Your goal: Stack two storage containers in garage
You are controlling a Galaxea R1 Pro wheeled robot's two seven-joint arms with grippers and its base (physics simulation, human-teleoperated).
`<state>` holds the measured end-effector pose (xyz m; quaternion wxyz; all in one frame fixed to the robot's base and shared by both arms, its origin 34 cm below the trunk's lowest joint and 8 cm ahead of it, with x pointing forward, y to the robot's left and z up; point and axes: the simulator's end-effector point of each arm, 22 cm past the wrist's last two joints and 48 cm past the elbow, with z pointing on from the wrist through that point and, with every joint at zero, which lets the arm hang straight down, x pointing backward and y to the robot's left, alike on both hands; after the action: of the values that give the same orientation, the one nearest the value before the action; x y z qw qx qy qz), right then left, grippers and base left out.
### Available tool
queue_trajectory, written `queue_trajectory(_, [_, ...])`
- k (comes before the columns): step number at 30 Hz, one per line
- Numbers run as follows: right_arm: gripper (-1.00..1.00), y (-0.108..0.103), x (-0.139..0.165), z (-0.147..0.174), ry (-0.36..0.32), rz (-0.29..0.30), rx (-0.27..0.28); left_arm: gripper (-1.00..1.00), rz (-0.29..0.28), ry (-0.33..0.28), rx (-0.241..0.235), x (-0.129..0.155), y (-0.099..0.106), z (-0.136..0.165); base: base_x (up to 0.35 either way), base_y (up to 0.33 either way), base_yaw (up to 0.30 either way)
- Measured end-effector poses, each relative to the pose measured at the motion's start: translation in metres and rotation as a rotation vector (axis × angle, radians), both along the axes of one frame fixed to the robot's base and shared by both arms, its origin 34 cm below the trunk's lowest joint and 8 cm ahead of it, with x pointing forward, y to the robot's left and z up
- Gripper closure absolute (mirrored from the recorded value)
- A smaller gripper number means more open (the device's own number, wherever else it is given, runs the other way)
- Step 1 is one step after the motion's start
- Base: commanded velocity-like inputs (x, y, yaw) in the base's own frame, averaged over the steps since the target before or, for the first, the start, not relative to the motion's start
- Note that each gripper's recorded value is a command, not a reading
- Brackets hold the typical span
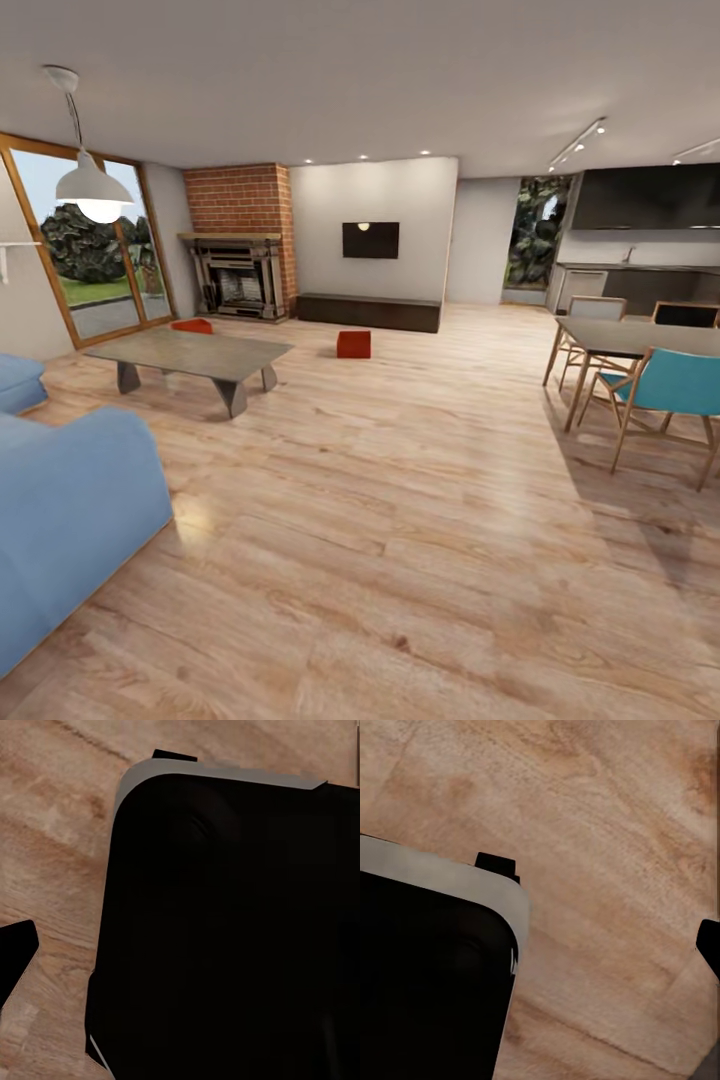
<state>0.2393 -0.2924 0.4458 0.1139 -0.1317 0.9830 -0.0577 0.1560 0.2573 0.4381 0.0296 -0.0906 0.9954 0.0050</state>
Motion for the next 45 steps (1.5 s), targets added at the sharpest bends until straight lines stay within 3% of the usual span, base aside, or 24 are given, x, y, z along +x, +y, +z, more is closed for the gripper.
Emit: queue_trajectory(45, [-1.0,-0.0038,-0.0009,0.0001,0.002,-0.005,-0.003,-1.0,-0.001,-0.008,0.001,0.0019,0.0003,0.0001,0.327,0.0,0.0])
